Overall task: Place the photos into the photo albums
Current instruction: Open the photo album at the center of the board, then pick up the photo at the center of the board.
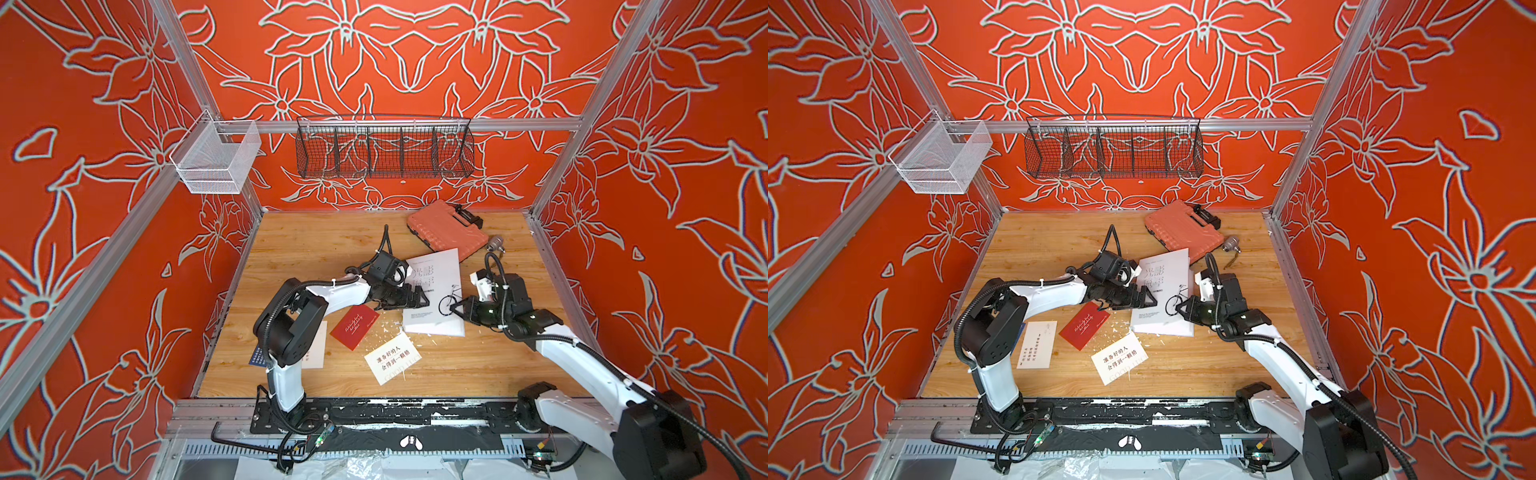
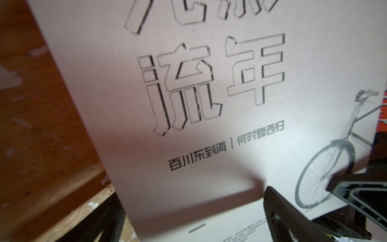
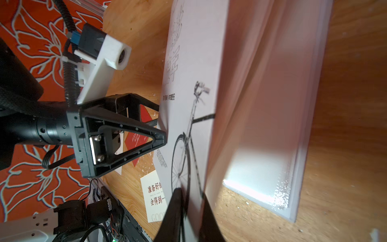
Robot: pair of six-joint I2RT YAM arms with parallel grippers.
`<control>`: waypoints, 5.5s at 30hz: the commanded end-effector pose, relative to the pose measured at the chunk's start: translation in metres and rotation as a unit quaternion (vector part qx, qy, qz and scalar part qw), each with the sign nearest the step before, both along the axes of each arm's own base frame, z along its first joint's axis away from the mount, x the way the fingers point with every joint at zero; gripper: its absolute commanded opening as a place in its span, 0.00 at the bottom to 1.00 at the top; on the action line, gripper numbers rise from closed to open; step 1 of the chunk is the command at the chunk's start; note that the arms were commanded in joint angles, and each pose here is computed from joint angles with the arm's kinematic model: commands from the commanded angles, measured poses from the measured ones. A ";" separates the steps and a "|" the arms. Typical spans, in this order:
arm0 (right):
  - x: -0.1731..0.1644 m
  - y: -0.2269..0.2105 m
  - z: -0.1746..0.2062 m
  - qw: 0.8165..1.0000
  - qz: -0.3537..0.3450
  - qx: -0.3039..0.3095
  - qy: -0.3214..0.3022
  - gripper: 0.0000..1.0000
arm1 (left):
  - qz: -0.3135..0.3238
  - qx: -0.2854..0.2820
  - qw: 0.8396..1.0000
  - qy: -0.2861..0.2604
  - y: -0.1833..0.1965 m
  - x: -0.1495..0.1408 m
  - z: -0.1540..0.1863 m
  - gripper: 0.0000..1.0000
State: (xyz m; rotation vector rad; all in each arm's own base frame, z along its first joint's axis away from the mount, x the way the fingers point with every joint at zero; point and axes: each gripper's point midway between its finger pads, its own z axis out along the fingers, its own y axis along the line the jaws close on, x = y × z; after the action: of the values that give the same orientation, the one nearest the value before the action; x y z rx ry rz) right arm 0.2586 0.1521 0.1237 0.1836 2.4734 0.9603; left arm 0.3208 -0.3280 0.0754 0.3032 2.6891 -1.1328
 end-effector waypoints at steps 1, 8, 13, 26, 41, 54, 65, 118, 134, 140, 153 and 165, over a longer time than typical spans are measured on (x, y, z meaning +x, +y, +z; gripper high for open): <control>-0.009 -0.031 -0.013 0.998 -0.012 -0.061 0.030 0.00 | -0.025 -0.038 0.999 -0.005 -0.026 -0.003 0.014 0.98; 0.000 -0.050 0.004 0.994 0.021 -0.103 0.039 0.00 | -0.032 -0.085 0.996 -0.013 -0.068 0.002 0.023 0.97; 0.008 -0.054 0.017 0.993 0.035 -0.106 0.036 0.00 | -0.033 -0.102 0.994 -0.019 -0.085 0.005 0.025 0.97; 0.018 -0.068 0.053 0.984 0.051 -0.165 0.049 0.00 | 0.084 -0.023 0.993 -0.077 0.012 0.035 0.038 0.97; 0.021 -0.079 0.056 0.981 0.024 -0.185 0.058 0.00 | 0.016 0.032 0.998 0.046 -0.038 0.033 -0.029 0.85; 0.013 -0.088 0.063 0.976 0.026 -0.208 0.059 0.00 | -0.054 -0.100 0.993 0.044 -0.114 0.036 -0.015 0.88; 0.021 -0.093 0.077 0.966 0.033 -0.245 0.080 0.00 | 0.083 -0.062 0.994 -0.036 -0.014 0.070 0.017 0.91; 0.070 0.145 0.010 0.952 0.276 -0.133 -0.027 0.66 | 0.318 0.093 0.941 0.065 0.193 -0.008 0.030 0.98; 0.069 0.235 -0.019 0.916 0.392 -0.078 0.016 0.56 | 0.426 0.034 0.887 0.174 0.211 -0.068 -0.011 0.97; 0.050 0.244 -0.042 0.908 0.407 -0.085 0.049 0.56 | 0.441 0.043 0.885 0.144 0.223 -0.077 -0.004 0.97; 0.037 0.235 -0.060 0.911 0.392 -0.108 0.077 0.55 | 0.428 0.087 0.895 0.090 0.238 -0.077 -0.016 0.97; 0.017 0.232 -0.067 0.912 0.387 -0.088 0.105 0.52 | 0.408 0.097 0.907 0.052 0.244 -0.062 -0.021 0.97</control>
State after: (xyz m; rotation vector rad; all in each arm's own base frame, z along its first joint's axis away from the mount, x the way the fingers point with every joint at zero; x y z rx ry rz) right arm 0.2793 0.3778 0.0464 -0.8553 2.8823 0.9880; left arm 0.2526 -0.0874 0.0579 -0.8440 2.5651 -0.6331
